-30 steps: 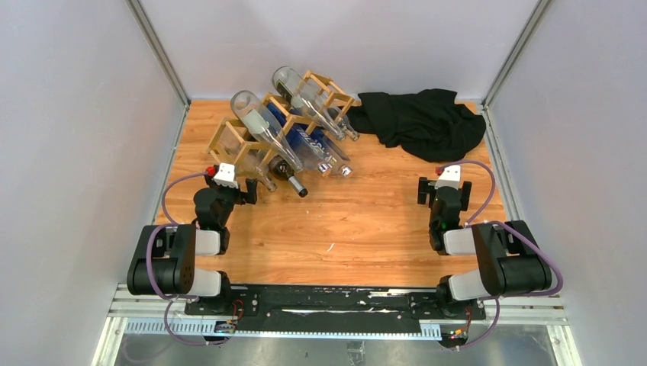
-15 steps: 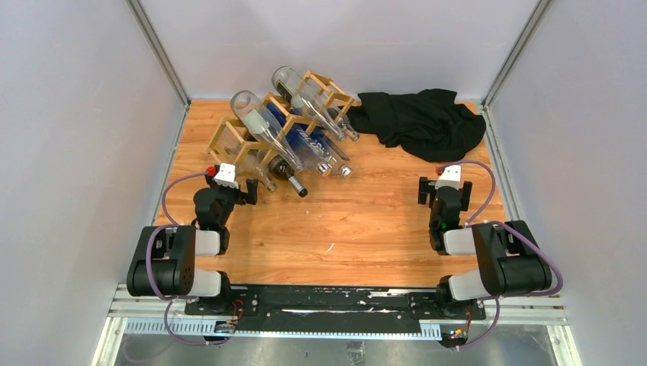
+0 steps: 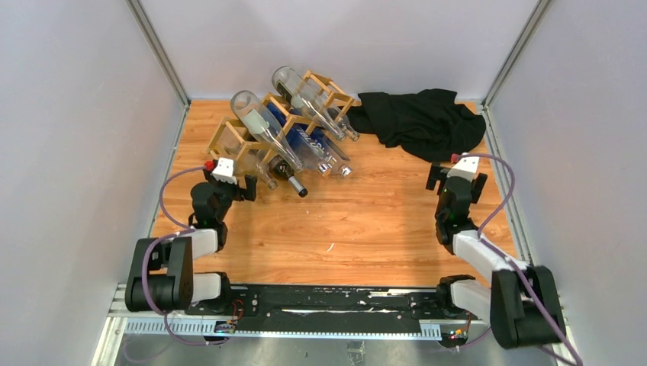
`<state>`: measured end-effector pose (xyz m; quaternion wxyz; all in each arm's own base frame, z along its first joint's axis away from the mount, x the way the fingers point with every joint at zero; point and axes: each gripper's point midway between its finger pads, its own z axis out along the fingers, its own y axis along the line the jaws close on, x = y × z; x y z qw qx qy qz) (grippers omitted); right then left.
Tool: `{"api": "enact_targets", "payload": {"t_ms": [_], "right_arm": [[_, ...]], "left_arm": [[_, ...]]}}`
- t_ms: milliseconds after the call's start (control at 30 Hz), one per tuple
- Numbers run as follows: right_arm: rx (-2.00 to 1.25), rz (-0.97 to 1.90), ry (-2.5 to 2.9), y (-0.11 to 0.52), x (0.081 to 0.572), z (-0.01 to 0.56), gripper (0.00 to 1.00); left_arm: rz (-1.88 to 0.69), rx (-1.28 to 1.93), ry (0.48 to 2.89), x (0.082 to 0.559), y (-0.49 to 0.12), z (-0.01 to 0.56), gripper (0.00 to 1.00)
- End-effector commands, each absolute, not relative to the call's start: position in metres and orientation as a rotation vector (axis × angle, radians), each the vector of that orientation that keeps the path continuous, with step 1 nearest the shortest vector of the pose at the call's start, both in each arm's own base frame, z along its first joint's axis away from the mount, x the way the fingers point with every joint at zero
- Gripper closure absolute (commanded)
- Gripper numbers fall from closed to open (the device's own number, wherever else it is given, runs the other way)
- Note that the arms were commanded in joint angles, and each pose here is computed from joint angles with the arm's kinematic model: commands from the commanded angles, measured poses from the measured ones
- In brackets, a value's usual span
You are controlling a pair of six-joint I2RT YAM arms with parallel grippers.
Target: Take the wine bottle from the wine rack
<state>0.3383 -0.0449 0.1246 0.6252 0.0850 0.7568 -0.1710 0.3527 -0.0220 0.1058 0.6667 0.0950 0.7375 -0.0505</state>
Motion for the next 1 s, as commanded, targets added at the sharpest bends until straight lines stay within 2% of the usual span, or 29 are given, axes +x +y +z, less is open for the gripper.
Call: {"api": "enact_targets", "payload": {"t_ms": [0,133,367,567,733,967], "right_arm": [[0.431,-0.384,1.783,-0.057,0.327,0.152,0.00],[0.445,-0.316,1.767,-0.050,0.335,0.195,0.00],[0.530,-0.125,1.728,-0.034,0.337,0.240,0.00],[0.283,0.168,1.703,0.022,0.355,0.272,0.00],[0.116,0.295,1.943,0.067,0.382,0.281,0.00],[-0.147,0.430,1.962,0.142,0.407,0.314,0.00]], "left_arm": [[-0.136,0.242,1.699,0.365,-0.024,0.135,0.00],[-0.169,0.248,1.788,0.361,-0.027,0.133,0.00],[-0.258,0.262,1.940,0.361,-0.036,0.171,0.00],[-0.158,0.262,2.075,0.355,-0.019,0.193,0.00],[-0.137,0.286,2.129,0.352,-0.016,0.221,0.00],[-0.157,0.301,2.168,0.346,-0.018,0.256,0.00]]}}
